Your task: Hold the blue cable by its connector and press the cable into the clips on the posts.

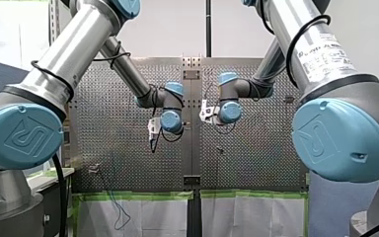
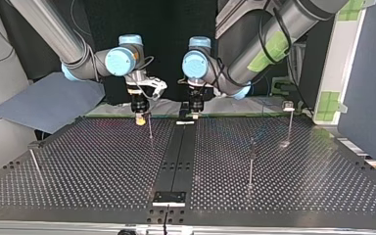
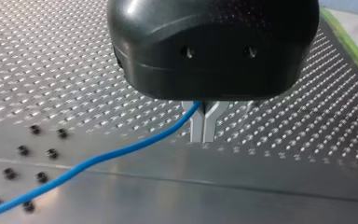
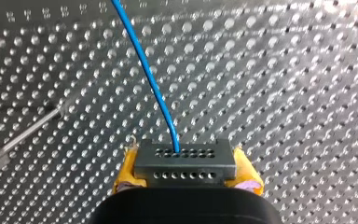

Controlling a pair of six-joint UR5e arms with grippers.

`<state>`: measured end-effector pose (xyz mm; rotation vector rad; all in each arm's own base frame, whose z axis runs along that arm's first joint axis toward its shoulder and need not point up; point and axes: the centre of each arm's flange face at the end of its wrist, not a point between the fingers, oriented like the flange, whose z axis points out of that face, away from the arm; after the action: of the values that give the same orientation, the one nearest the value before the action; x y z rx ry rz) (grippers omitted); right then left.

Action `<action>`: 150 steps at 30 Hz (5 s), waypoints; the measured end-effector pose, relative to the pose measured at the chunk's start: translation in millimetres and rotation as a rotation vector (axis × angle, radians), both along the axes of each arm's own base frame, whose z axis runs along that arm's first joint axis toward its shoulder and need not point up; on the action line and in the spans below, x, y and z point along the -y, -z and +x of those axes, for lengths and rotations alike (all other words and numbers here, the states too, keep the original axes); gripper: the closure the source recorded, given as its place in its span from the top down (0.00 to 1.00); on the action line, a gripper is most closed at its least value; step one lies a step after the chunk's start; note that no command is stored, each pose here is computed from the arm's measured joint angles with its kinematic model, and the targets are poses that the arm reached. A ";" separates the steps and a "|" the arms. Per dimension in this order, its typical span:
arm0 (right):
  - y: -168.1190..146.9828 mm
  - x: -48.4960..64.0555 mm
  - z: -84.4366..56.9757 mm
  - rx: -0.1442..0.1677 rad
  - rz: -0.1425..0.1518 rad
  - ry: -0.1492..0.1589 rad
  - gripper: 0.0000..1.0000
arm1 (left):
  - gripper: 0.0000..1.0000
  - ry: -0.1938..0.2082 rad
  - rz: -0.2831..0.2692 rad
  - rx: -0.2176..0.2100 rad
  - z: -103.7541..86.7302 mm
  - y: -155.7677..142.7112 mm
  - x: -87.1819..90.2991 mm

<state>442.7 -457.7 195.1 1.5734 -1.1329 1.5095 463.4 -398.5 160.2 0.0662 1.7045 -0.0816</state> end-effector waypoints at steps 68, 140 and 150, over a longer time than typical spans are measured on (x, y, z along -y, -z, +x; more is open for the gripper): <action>156.9 2.6 -125.5 0.084 0.152 -0.085 0.00 | 0.02 0.088 -0.085 0.002 -63.2 115.9 80.3; 141.3 98.2 -169.7 0.054 0.100 -0.140 0.00 | 0.02 0.067 -0.097 0.063 -9.9 138.2 159.9; 138.0 104.3 -170.3 0.090 0.084 -0.161 0.00 | 0.02 0.070 -0.121 0.073 18.3 122.1 161.6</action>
<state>272.4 -562.0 57.1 1.7033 -1.1561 1.6717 481.8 -560.2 38.1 0.0376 1.6215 -0.2318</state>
